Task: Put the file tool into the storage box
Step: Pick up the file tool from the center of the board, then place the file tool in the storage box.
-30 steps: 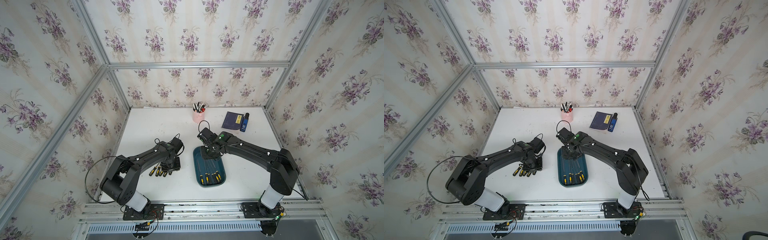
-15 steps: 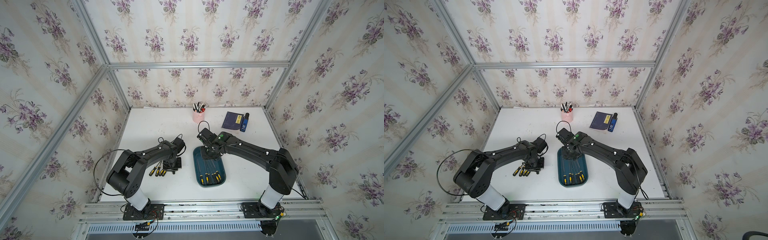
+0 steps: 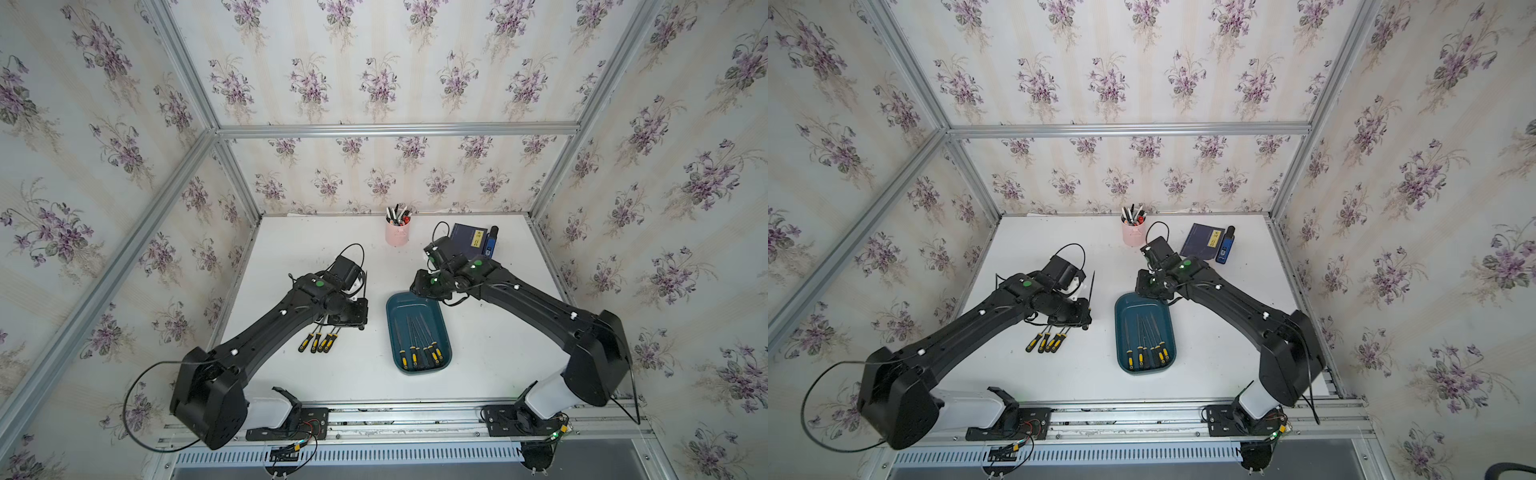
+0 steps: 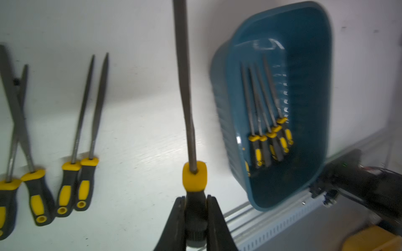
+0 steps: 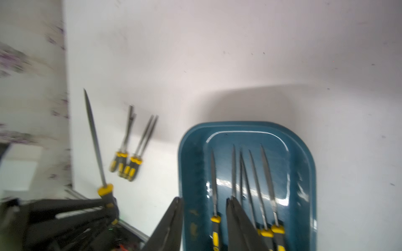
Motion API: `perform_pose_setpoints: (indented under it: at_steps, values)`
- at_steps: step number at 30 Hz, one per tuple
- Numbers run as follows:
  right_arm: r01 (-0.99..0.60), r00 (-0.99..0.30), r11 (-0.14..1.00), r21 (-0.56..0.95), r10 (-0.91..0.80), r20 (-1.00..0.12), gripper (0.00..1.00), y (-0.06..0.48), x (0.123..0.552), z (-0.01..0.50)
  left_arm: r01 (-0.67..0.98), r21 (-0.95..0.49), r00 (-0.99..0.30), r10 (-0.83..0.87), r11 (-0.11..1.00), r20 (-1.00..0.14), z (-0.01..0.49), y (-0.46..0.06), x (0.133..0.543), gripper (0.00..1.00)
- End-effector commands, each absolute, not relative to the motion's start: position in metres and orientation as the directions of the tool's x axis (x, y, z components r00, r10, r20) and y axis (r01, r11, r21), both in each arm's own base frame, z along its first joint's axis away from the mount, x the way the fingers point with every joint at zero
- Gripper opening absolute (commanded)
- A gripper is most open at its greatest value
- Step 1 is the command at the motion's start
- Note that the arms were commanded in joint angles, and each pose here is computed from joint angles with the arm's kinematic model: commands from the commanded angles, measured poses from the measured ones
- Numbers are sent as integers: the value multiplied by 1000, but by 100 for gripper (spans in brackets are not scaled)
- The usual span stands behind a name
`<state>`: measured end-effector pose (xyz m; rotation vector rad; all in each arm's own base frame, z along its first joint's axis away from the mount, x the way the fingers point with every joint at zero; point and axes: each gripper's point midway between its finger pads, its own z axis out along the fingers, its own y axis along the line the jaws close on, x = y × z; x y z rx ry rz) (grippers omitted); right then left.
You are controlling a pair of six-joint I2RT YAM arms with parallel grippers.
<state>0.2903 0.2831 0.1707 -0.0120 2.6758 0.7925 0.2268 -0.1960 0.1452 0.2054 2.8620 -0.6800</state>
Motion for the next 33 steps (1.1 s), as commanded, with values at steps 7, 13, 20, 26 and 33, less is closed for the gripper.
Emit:
perform_pose_setpoints:
  at_steps: [7,13,20,26,33]
  values:
    - [-343,-896,455,822,103,-431,40,339,284,252,333,-794,-942,142,509,-304,235,-259,201,5]
    - [-388,-884,381,839,103,-456,40,344,274,269,318,-794,-948,151,519,-280,228,-259,200,5]
    - [-385,-892,389,837,76,-446,39,350,266,262,310,-793,-950,153,524,-271,224,-260,202,5]
    - [-358,-899,433,827,78,-430,30,352,269,249,315,-797,-949,156,516,-274,225,-260,200,5]
    - [-351,-900,457,817,77,-429,5,354,274,247,312,-802,-950,159,510,-268,224,-260,198,8]
